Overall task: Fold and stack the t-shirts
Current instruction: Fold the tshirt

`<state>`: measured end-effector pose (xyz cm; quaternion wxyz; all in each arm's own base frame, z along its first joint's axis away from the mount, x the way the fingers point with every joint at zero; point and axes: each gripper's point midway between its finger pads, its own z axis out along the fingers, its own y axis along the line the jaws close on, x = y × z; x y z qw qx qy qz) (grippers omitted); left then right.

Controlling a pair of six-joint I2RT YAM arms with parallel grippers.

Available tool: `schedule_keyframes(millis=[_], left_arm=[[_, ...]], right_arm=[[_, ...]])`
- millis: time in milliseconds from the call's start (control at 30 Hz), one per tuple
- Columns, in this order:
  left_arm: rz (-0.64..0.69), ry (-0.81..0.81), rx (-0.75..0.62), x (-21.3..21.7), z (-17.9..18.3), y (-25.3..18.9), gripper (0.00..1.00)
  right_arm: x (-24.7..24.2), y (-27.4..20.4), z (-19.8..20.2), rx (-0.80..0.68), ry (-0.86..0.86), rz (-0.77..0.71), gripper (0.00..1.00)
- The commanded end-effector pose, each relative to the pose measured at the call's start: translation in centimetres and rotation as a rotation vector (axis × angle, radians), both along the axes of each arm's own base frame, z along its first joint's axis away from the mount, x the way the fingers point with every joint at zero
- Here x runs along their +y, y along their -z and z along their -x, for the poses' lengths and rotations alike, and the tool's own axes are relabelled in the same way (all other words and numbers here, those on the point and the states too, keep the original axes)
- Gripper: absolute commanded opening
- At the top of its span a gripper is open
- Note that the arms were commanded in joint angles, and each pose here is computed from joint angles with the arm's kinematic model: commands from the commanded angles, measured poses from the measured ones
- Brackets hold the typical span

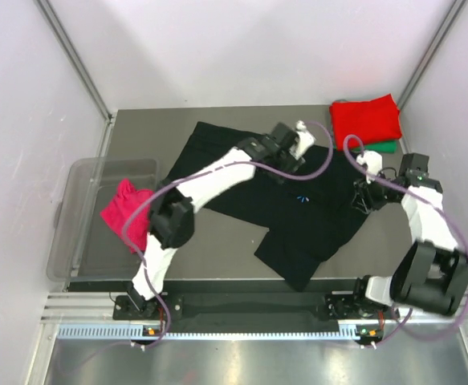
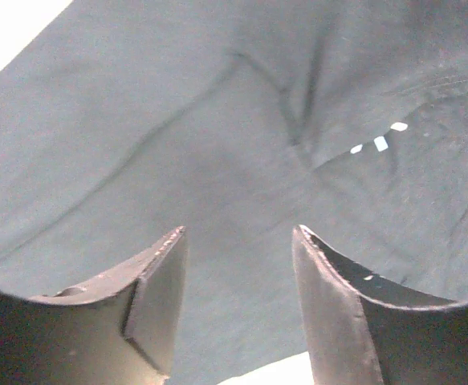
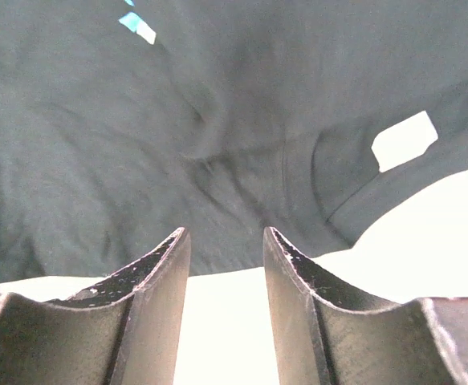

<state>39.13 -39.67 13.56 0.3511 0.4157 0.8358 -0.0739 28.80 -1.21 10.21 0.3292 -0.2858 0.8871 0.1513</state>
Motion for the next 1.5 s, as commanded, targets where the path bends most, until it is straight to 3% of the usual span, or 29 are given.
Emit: schedule_keyframes(millis=[0,133,367,567,900,1467], left_arm=[[0.126,-0.091,-0.100,5.3,-3.6,-7.4,0.60],[0.236,-0.163,0.077,10.3,-5.1,-5.6,0.61],[0.194,-0.248,0.100,17.1,-6.8,-3.3,0.61],[0.182,-0.296,0.210,19.9,-7.4,-1.5,0.58],[0.129,-0.349,0.194,21.6,-9.3,0.5,0.57],[0.041,-0.383,0.155,23.1,-11.0,1.5,0.57]], right_arm=[[4.0,-3.0,2.2,-0.155,-0.256,0.083,0.43],[7.9,-2.6,4.2,-0.215,-0.422,0.187,0.43],[15.2,-3.5,7.0,-0.235,-0.579,0.058,0.44],[19.3,-0.7,12.4,-0.200,-0.843,0.132,0.44],[19.7,4.9,16.0,-0.257,-1.162,0.423,0.41],[18.7,6.6,21.2,-0.139,-1.415,0.455,0.47]])
